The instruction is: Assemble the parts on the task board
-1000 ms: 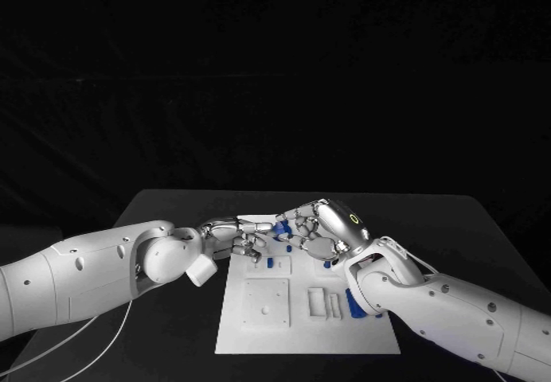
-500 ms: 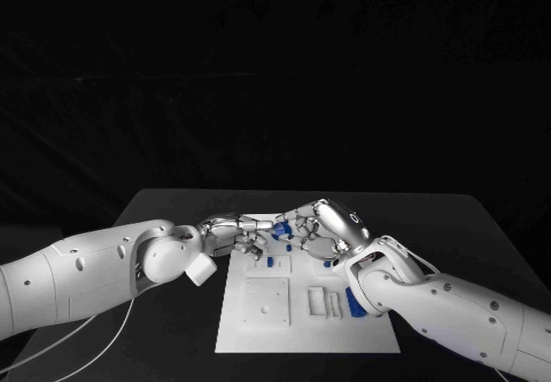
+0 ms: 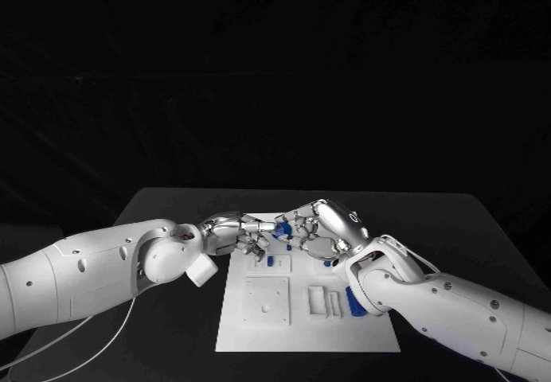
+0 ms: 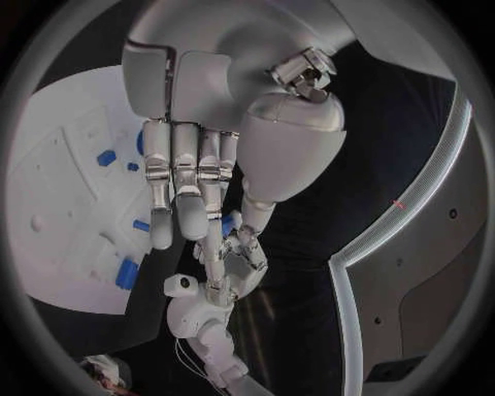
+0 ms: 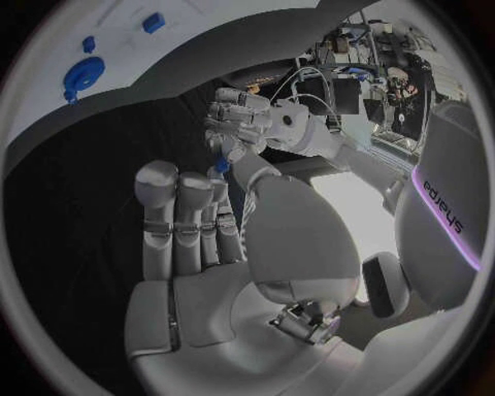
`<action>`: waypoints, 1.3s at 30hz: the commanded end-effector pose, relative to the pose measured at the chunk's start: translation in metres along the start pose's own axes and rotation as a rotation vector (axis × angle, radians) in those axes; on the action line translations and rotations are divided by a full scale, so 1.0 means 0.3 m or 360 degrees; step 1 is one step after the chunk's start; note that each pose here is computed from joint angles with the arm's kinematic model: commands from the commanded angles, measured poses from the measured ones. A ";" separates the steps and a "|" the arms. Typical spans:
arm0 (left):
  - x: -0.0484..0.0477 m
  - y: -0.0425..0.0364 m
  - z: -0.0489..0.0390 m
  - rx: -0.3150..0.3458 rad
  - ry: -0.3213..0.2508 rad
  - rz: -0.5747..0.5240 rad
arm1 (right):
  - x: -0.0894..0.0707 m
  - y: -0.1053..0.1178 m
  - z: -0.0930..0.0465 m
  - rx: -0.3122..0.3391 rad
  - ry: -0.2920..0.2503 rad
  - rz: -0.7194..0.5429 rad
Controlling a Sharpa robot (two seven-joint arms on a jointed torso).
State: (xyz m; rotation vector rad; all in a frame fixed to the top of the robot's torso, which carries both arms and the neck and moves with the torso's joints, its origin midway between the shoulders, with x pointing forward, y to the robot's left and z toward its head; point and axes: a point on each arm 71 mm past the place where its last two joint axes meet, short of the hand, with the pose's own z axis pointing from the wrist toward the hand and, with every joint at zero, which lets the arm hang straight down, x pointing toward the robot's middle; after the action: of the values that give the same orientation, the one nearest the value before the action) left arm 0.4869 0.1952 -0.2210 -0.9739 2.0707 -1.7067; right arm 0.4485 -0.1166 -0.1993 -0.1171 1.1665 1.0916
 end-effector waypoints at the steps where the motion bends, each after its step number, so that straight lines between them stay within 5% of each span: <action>1: 0.015 -0.009 0.005 0.0040 0.0055 0.0018 | 0.007 0.004 0.000 -0.0013 0.0037 0.0016; 39: 0.015 -0.007 0.013 0.0023 0.0036 -0.0034 | 0.016 0.010 -0.001 -0.0025 0.0076 0.0038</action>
State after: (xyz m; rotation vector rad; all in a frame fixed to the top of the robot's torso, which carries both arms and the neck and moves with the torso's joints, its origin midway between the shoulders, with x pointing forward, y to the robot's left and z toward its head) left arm 0.4870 0.1930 -0.2223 -0.9797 2.0772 -1.7080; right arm 0.4469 -0.1136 -0.1991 -0.1277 1.1830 1.1151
